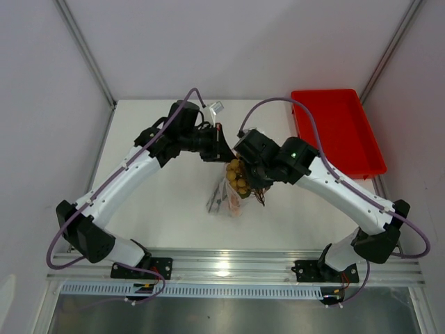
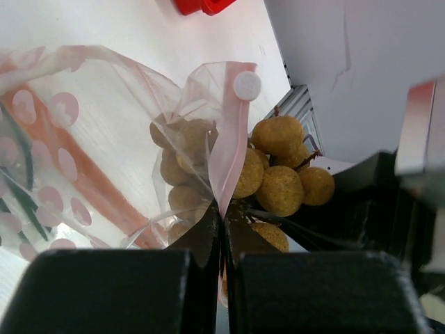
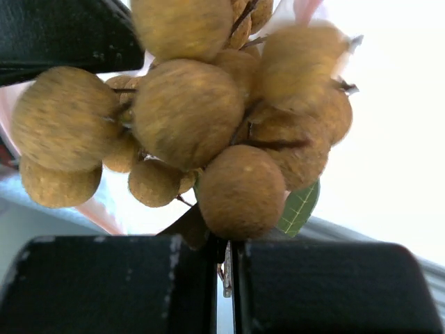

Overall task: Place the food in the zip-top bag and seal the zipper
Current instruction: Place the fake fruit in the zipper food storage bag.

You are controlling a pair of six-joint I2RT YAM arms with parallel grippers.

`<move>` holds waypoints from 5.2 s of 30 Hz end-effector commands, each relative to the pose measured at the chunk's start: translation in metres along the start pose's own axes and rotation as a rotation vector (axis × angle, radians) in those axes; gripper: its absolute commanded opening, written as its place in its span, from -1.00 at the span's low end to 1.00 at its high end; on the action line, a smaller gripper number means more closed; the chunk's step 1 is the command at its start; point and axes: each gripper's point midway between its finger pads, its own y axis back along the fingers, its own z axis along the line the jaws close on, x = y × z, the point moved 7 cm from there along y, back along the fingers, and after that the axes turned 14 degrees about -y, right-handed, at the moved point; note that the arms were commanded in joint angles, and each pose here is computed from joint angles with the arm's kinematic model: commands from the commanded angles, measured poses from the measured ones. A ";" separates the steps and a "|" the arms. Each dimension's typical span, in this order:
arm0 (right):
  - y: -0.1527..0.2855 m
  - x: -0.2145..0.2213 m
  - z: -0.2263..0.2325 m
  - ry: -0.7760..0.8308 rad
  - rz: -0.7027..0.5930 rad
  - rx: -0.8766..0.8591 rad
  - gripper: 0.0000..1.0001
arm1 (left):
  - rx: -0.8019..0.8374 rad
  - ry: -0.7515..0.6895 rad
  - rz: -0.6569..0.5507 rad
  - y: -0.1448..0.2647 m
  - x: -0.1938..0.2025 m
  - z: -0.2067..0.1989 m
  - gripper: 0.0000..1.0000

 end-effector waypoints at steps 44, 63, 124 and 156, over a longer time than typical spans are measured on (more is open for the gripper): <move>0.005 0.000 -0.016 0.515 0.049 -0.167 -0.85 | 0.211 -0.092 0.045 0.000 -0.020 -0.015 -0.99; 0.039 -0.036 -0.017 0.136 -0.127 -0.363 0.51 | 0.125 -0.097 -0.009 0.014 -0.014 -0.017 -0.99; 0.010 0.018 -0.101 -0.350 -0.110 -0.538 -0.20 | 0.152 -0.097 0.002 0.013 -0.015 -0.019 -0.99; -0.003 0.036 -0.108 -0.381 -0.036 -0.581 -0.38 | 0.165 -0.093 0.011 0.010 -0.015 -0.019 -0.99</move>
